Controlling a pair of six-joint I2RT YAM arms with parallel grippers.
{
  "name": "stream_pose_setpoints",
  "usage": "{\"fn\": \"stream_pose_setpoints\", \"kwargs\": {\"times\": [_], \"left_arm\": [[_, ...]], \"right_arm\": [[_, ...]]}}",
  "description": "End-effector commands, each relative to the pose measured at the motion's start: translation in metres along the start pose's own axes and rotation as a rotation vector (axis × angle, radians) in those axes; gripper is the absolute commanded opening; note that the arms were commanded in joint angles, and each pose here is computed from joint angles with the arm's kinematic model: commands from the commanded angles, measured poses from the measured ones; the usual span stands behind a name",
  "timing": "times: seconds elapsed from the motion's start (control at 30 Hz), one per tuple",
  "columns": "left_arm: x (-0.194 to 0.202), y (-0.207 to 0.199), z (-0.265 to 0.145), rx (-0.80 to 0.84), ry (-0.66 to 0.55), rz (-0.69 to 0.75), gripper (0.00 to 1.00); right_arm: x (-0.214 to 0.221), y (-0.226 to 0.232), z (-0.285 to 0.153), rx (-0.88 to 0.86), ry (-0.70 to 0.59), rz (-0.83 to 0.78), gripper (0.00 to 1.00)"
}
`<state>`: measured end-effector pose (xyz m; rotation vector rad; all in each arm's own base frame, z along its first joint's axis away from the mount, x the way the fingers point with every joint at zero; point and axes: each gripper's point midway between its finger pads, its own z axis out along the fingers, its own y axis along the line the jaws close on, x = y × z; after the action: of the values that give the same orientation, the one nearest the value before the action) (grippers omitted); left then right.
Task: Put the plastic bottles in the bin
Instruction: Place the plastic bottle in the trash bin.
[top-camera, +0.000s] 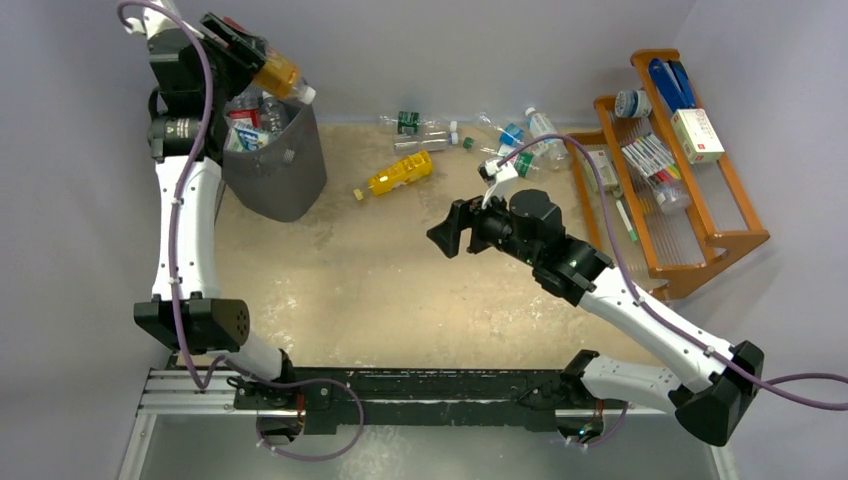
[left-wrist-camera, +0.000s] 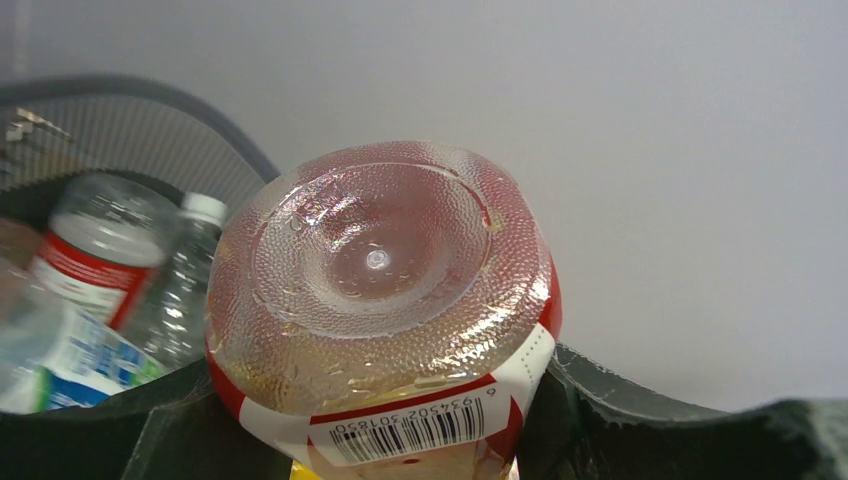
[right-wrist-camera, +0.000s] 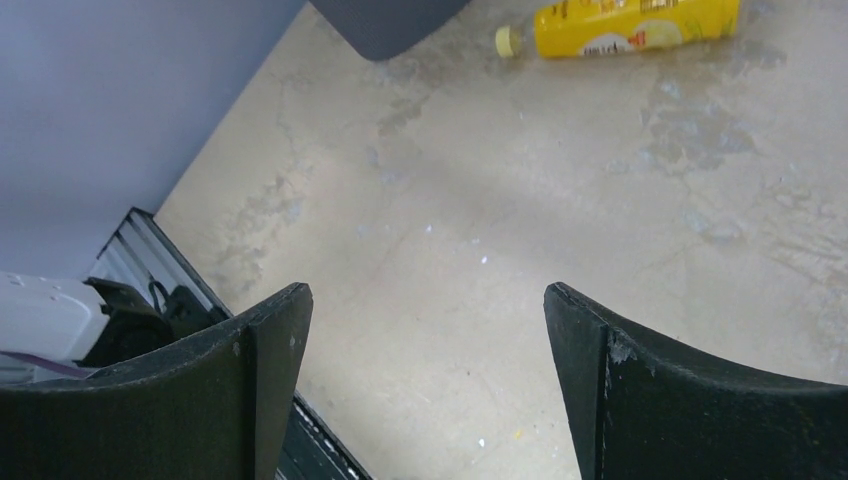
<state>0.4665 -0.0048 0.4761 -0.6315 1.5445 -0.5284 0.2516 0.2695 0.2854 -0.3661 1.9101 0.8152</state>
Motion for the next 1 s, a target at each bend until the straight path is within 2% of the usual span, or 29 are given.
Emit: {"fn": "stream_pose_setpoints", "kwargs": {"times": [0.0,0.33,0.43,0.5,0.57,0.63,0.77,0.97], "left_arm": [[-0.046,0.023,0.006,-0.044,-0.097,0.043,0.46],[-0.065,0.068,0.036,-0.172,-0.171,0.109,0.47],[-0.063,0.076,0.045,-0.186,-0.160,0.129,0.48],[-0.057,0.083,0.052,-0.199,-0.145,0.131,0.56],[-0.052,0.094,0.057,-0.232,-0.133,0.134,0.74],[-0.046,0.102,0.061,-0.257,-0.115,0.133,0.85],[-0.034,0.109,0.068,-0.280,-0.044,0.150,0.87],[-0.052,0.080,0.043,-0.215,-0.079,0.142,0.87]], "right_arm": [[0.003,0.007,0.000,-0.044,-0.008,0.022,0.88],[0.034,0.004,0.005,-0.070,0.052,0.048,0.89],[0.038,0.003,0.008,-0.069,0.061,0.050,0.89],[0.041,0.003,0.012,-0.070,0.073,0.047,0.89],[0.043,0.003,0.016,-0.071,0.086,0.046,0.89],[0.045,0.004,0.019,-0.078,0.093,0.047,0.89],[0.050,0.004,0.024,-0.087,0.107,0.053,0.89],[0.052,0.006,0.028,-0.097,0.117,0.058,0.89]]}}
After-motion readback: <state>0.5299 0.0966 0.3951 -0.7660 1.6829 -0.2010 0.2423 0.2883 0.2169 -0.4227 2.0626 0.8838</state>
